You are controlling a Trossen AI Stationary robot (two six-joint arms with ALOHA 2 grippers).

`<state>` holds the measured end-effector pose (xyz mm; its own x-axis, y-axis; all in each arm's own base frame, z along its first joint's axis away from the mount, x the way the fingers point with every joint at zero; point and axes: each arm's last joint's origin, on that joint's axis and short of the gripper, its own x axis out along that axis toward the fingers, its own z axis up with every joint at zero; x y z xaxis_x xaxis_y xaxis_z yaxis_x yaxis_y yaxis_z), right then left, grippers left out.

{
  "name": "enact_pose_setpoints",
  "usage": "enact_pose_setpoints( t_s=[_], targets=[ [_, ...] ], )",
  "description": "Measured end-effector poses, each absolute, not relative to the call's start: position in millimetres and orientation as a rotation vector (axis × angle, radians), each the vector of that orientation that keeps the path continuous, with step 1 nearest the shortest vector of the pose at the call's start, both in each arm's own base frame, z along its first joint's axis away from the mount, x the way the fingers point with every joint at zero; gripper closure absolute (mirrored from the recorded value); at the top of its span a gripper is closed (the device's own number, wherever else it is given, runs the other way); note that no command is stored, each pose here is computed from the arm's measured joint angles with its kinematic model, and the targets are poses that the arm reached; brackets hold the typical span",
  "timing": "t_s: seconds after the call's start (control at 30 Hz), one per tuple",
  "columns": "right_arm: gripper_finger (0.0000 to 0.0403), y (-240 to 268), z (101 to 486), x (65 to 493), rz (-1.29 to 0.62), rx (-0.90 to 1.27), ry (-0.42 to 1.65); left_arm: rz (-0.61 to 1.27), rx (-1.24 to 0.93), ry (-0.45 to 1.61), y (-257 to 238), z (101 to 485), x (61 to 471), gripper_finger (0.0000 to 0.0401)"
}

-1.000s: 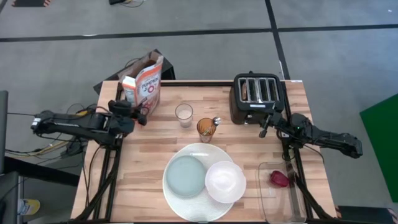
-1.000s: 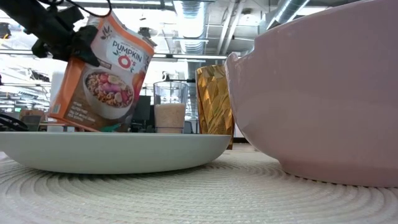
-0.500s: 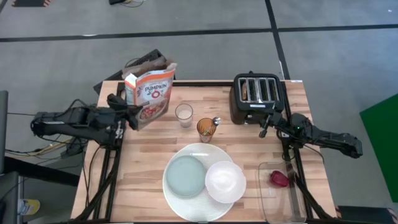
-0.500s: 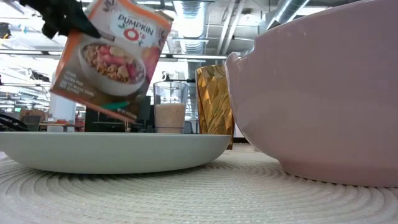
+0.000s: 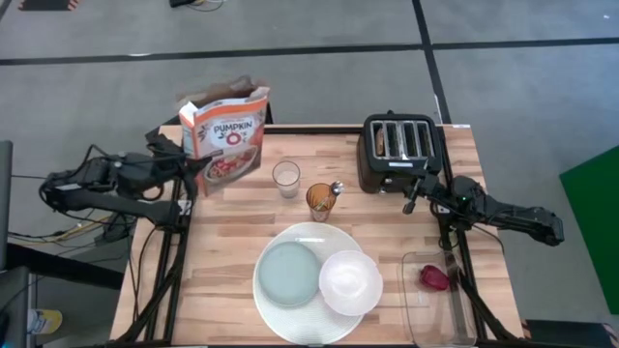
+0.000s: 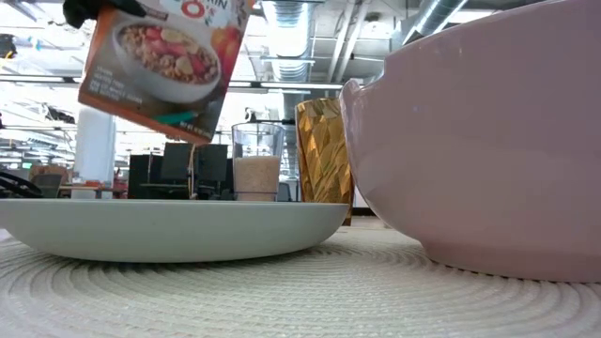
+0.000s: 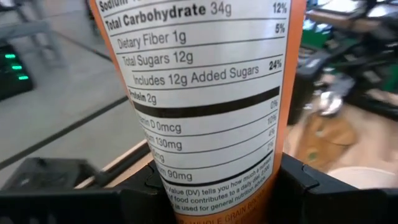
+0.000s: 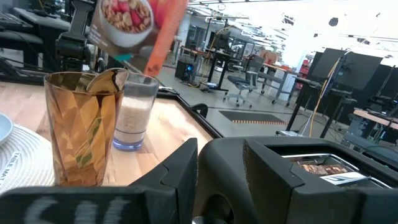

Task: Arrange a breakfast setting
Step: Pour the cereal from the cereal box into the white bowl

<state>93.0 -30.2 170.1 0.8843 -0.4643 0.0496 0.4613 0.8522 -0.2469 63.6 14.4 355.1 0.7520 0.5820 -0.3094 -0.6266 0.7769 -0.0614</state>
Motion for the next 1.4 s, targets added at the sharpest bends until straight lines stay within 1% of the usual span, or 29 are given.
enact_pose_setpoints(
  t_s=[0.3, 0.83, 0.93, 1.4],
  targets=[
    [0.0252, -30.2, 170.2, 93.0, -0.487, -0.257, 0.012, 0.415, -0.190, 0.281, 8.6, 378.2, 61.5, 0.0250],
    [0.0252, -30.1, 170.1, 93.0, -0.487, -0.257, 0.012, 0.117, -0.208, 0.364, -2.0, 411.7, 99.0, 0.0250],
    [0.0252, -30.2, 170.2, 93.0, -0.487, -0.257, 0.012, 0.080, -0.206, 0.385, -3.6, 418.0, 107.0, 0.0250],
    [0.0252, -30.2, 170.1, 93.0, -0.487, -0.257, 0.012, -0.026, -0.035, 0.502, -20.9, 438.0, 146.5, 0.0250]
  ],
)
